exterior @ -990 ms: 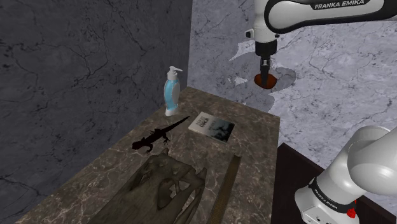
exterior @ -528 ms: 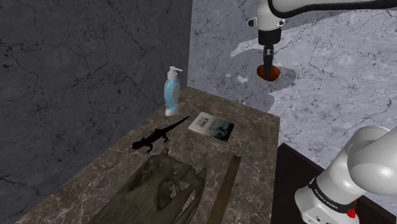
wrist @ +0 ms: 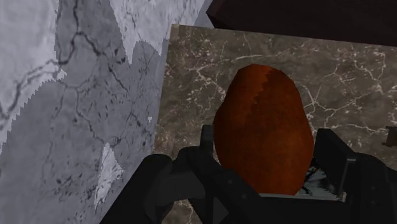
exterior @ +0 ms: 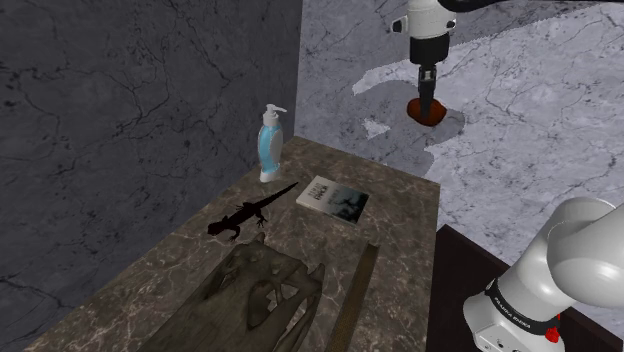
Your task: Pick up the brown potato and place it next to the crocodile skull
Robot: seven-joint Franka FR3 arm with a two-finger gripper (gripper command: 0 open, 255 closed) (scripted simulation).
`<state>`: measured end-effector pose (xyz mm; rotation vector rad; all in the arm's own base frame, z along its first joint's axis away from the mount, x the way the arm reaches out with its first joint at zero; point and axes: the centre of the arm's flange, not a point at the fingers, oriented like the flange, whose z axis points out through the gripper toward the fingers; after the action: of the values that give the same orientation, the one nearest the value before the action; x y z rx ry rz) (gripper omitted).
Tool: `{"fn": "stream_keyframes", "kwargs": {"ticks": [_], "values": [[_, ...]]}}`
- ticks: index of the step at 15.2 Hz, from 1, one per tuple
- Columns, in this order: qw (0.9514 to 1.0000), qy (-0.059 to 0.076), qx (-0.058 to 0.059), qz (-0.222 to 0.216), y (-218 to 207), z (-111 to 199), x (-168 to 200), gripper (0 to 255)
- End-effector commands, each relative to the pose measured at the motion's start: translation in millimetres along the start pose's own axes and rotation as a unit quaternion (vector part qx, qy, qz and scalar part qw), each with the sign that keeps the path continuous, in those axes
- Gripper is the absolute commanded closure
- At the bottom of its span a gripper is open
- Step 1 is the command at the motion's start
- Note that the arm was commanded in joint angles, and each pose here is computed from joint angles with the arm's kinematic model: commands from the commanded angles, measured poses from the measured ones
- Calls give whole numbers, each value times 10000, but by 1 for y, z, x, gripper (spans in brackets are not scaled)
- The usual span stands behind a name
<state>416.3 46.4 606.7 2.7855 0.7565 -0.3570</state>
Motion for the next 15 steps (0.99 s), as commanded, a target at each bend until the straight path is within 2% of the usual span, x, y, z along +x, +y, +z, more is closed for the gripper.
{"fn": "stream_keyframes", "kwargs": {"ticks": [1,15], "values": [[10000,-1,0,5,-24,-6,-4,255],[10000,-1,0,5,-206,-31,-21,255]]}}
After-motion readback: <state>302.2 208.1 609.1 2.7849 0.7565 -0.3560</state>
